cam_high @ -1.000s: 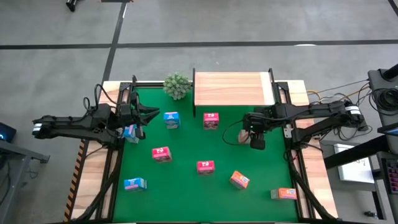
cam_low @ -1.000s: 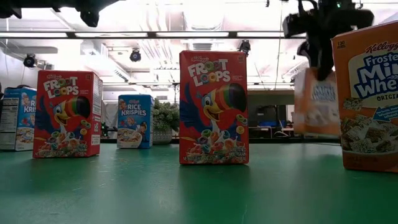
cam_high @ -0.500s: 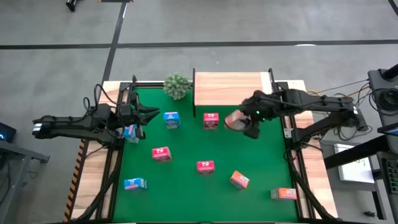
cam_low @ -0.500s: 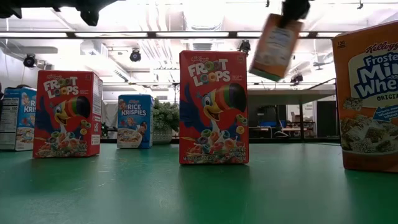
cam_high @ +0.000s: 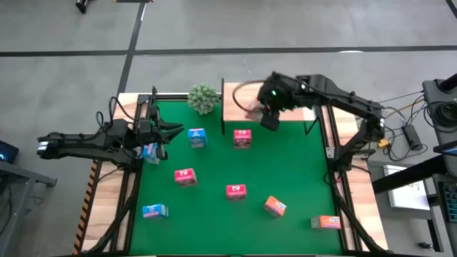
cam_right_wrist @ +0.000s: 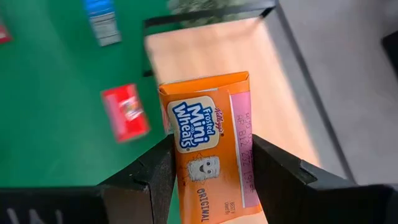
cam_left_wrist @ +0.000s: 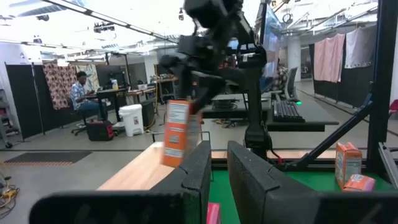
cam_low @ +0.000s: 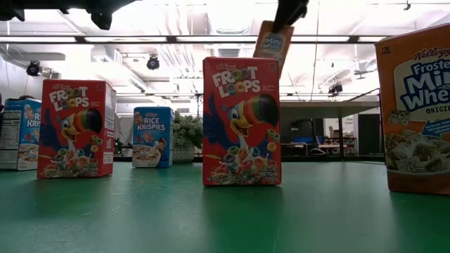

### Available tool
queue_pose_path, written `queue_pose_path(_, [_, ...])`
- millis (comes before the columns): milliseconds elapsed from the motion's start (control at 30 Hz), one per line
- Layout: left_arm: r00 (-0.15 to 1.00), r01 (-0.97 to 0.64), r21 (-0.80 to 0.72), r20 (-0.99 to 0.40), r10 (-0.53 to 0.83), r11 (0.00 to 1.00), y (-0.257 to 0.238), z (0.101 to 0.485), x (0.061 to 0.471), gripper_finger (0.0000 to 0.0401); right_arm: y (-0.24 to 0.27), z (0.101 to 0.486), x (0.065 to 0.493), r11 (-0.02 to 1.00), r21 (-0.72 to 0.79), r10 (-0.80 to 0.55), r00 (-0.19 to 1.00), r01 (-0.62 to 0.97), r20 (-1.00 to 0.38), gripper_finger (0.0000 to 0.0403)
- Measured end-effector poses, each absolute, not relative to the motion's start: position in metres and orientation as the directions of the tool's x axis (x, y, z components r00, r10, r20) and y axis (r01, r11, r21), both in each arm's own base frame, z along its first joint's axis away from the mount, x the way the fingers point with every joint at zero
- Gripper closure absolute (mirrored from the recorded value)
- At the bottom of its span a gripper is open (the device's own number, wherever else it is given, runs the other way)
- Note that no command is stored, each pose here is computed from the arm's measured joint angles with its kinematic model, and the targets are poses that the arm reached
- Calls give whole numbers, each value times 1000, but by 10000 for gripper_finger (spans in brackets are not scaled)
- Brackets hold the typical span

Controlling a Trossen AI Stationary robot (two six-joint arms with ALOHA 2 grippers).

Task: Stack cereal on shelf
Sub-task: Put the top left orange cereal box on the shelf

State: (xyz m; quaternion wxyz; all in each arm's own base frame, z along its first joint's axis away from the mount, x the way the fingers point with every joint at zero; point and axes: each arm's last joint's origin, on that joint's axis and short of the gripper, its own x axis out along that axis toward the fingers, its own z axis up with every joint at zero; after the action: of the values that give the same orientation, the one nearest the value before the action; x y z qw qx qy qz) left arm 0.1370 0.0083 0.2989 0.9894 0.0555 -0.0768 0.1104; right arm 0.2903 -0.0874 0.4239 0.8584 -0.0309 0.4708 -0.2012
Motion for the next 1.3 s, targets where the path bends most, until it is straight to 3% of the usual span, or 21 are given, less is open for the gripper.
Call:
queue_pose_path(433, [967,-224,90,147,210,970,8,297,137,364,-159,402,331,899,-336,-426,388,280,-817,227])
queue_pose_path(700, [967,-224,90,144,210,970,8,297,137,364,-175,390,340,930,-266,-353,408,254,-842,224])
queue_pose_path(1133, [967,-224,90,144,210,970,8,297,137,364,-186,383,346,924,-267,-364,415,274,-834,146])
queue_pose_path(1300, [967,-224,90,144,210,970,8,297,137,364,-185,392,344,916,-262,-379,441,304,-814,134])
